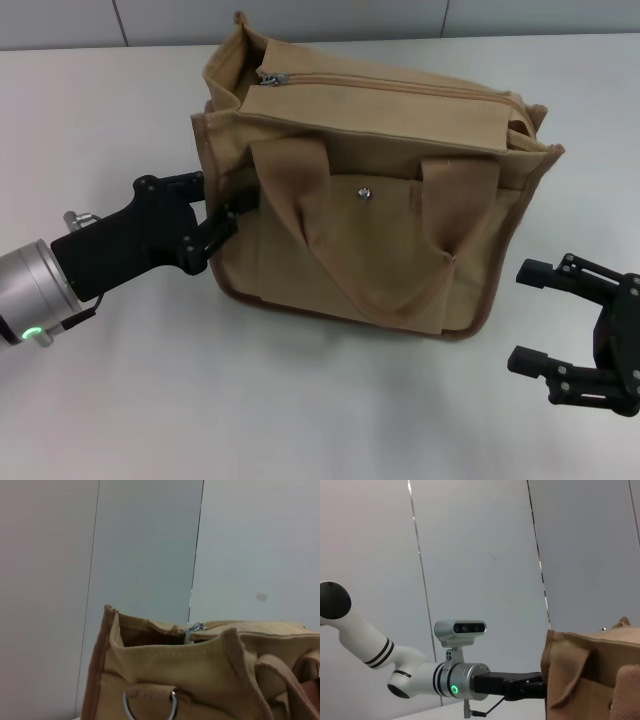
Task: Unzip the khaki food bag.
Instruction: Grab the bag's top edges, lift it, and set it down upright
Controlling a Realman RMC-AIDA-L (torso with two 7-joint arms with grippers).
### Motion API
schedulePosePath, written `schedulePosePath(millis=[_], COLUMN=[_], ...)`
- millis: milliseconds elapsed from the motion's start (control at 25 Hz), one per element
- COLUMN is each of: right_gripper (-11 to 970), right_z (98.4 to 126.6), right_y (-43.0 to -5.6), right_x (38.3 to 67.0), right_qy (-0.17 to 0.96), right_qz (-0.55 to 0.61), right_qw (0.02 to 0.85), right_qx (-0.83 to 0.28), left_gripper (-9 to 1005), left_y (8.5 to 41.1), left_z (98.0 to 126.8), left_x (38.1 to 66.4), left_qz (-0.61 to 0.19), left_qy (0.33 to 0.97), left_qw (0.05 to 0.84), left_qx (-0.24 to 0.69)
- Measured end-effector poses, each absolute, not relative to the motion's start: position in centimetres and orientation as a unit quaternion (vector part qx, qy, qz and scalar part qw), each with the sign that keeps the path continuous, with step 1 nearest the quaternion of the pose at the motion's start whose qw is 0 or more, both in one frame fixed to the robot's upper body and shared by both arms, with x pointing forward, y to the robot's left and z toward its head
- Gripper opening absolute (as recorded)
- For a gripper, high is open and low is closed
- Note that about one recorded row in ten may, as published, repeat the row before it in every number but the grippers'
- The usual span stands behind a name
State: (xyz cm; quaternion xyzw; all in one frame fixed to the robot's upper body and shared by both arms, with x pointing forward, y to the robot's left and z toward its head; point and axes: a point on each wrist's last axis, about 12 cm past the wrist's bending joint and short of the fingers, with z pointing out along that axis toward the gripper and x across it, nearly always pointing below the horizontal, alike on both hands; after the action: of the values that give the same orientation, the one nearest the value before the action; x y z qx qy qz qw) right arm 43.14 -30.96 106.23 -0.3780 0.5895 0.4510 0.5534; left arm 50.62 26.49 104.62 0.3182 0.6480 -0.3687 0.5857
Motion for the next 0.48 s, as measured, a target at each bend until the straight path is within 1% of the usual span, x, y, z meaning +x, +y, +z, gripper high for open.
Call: schedulePosePath(millis=[240, 320, 480], right_gripper=[842, 841, 841], right_z=[106.5, 106.7, 106.9], right_y=[-31.0, -31.0, -31.2], right_x=[43.1, 43.0, 42.9], right_qy=[0.581, 0.569, 0.558], right_qz=[0.451, 0.451, 0.446], right_qw=[0.566, 0.588, 0.613], right_qx=[-0.371, -0.356, -0.338], left_gripper=[173, 135, 60], left_y=[26.6, 26.8, 26.8], left_z=[105.0, 105.5, 106.1], left_x=[50.9, 51.3, 51.8], left_qz=[-0.371, -0.376, -0.381], left_qy=[0.645, 0.642, 0.633], left_qw=[0.595, 0.604, 0.609], left_qx=[0.303, 0.287, 0.288])
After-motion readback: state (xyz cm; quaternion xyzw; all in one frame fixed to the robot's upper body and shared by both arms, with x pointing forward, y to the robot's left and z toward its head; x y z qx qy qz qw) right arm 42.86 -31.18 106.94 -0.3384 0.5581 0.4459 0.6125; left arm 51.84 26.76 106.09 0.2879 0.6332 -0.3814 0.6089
